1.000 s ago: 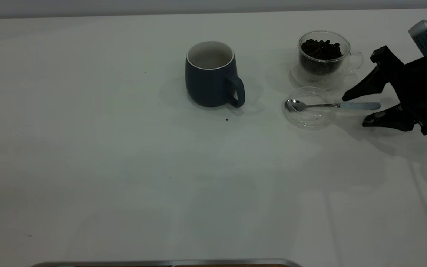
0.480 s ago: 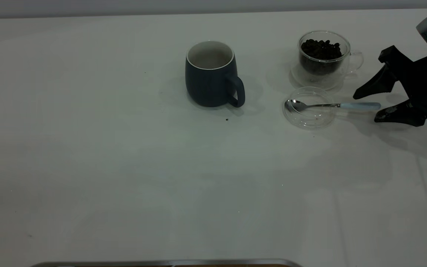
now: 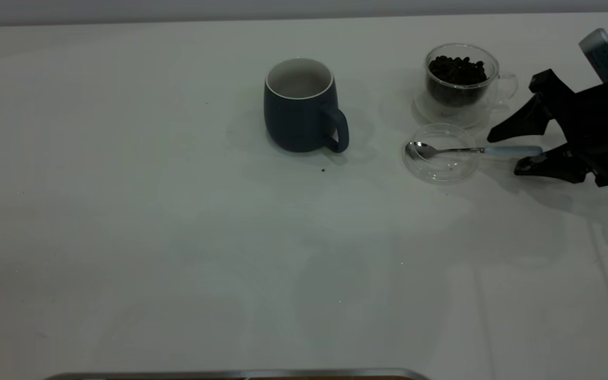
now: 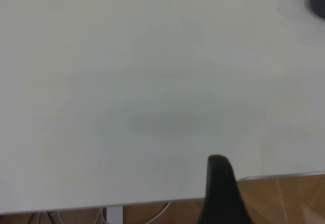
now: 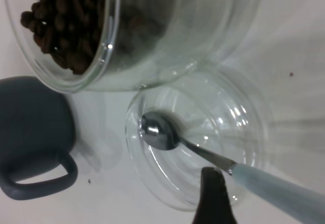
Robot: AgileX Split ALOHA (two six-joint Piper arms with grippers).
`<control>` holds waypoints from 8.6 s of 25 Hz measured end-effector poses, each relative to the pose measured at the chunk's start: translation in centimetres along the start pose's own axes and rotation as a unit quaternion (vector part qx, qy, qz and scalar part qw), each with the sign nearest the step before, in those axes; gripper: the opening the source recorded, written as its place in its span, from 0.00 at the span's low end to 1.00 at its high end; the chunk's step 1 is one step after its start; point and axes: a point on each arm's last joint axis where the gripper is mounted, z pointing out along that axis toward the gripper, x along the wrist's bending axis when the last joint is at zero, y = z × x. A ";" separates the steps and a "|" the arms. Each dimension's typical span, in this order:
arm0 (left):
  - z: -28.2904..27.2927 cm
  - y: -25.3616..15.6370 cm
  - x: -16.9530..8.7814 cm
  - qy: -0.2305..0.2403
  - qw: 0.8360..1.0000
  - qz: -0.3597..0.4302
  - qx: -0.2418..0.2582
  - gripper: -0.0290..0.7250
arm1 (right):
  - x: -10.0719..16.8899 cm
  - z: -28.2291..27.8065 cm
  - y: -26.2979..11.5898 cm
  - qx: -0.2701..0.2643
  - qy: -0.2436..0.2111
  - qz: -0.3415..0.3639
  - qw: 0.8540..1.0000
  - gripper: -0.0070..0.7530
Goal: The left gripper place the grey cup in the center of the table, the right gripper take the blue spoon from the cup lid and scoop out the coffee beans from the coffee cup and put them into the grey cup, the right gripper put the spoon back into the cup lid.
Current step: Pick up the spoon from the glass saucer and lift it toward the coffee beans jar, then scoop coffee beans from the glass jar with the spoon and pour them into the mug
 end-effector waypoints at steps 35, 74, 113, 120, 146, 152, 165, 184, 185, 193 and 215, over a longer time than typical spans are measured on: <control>0.0 0.0 0.0 0.000 1.000 0.000 0.000 0.79 | 4.5 -6.5 -0.2 -0.030 0.039 -0.106 0.993 0.15; 0.0 0.0 0.0 0.000 1.000 0.000 0.000 0.79 | 5.3 -4.5 5.2 -0.104 0.028 -0.209 0.972 0.15; 0.0 0.0 0.0 0.000 1.000 0.000 0.000 0.79 | -0.4 -4.2 5.0 -0.060 0.207 0.004 0.977 0.15; 0.0 0.0 0.0 0.000 1.000 0.000 0.000 0.79 | -0.5 -4.4 5.0 -0.060 0.210 0.008 0.976 0.14; 0.0 0.0 0.0 0.000 1.000 0.000 0.000 0.79 | 0.5 -4.0 4.6 -0.047 0.235 -0.001 0.971 0.14; 0.0 0.0 0.0 0.000 1.000 0.000 0.000 0.79 | 1.1 -3.6 4.3 -0.038 0.238 -0.006 0.971 0.14; 0.0 0.0 0.0 0.000 1.000 0.000 0.000 0.79 | 3.4 -1.7 2.8 -0.001 0.243 -0.026 0.970 0.14; 0.0 0.0 0.0 0.000 1.000 0.000 0.000 0.79 | 8.7 0.9 2.1 0.042 0.267 -0.065 0.961 0.14; 0.0 0.0 0.0 0.000 1.000 0.000 0.000 0.79 | 9.0 1.1 2.0 0.045 0.268 -0.067 0.960 0.14; 0.0 0.0 0.0 0.000 1.000 0.000 0.000 0.79 | 10.8 2.0 1.4 0.062 0.271 -0.079 0.957 0.14; 0.0 0.0 0.0 0.000 1.000 0.000 0.000 0.79 | 13.8 4.3 1.6 -0.026 0.216 -0.404 0.888 0.14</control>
